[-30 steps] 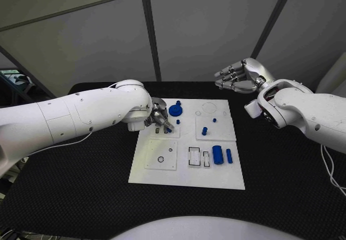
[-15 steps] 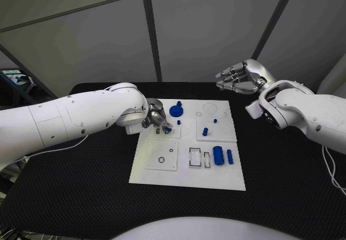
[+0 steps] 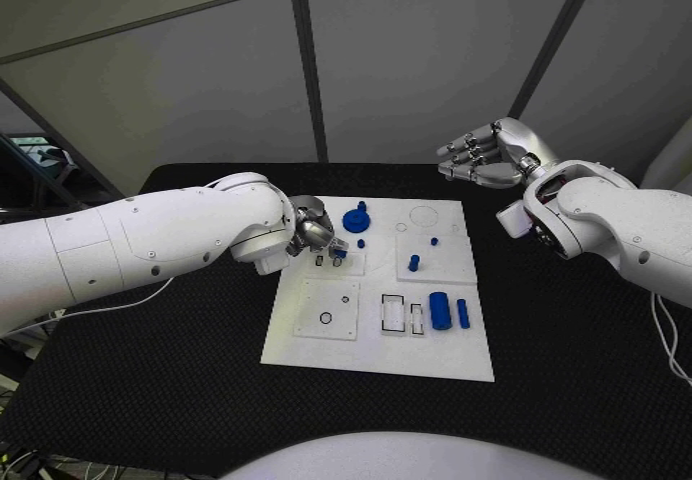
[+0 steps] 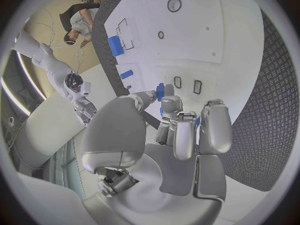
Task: Assemble the parts on the task board
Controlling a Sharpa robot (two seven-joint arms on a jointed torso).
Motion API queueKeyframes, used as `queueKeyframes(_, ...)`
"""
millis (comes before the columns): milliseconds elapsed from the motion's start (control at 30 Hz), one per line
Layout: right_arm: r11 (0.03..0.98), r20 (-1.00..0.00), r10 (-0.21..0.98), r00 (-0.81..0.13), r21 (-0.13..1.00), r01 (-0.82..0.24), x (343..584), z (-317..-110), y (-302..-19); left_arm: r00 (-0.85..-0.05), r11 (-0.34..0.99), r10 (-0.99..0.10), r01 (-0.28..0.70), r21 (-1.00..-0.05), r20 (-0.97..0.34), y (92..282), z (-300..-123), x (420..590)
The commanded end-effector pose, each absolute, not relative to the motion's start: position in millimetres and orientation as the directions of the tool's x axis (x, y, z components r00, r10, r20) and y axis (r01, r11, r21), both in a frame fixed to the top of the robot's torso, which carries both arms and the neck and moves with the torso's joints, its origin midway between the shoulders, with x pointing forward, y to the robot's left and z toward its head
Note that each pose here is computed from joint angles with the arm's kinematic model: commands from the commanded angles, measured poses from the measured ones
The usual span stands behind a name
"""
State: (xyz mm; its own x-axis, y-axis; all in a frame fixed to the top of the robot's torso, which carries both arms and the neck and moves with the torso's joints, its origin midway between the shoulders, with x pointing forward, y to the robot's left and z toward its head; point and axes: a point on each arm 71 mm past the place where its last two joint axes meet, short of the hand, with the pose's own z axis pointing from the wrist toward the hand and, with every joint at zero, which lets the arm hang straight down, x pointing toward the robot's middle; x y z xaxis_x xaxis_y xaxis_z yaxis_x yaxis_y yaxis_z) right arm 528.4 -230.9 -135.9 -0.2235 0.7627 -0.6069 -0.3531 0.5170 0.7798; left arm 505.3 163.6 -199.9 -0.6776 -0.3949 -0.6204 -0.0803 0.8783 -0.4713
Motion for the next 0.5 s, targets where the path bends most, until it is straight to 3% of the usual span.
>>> queueKeyframes(33, 0.517, -0.609, 0.76, -0.227, 0.778, -0.358, 528.6, -134.7, -230.8, -0.634, 0.885, -0.389, -0.056, -0.462, -0.668, 163.8, -197.5, 506.3)
queueKeyframes(500, 0.517, -0.609, 0.76, -0.228, 0.778, -0.357, 529.2, -135.0, -230.7, -0.584, 0.925, -0.305, 0.007, -0.38, -0.752, 161.1, -204.1, 505.0)
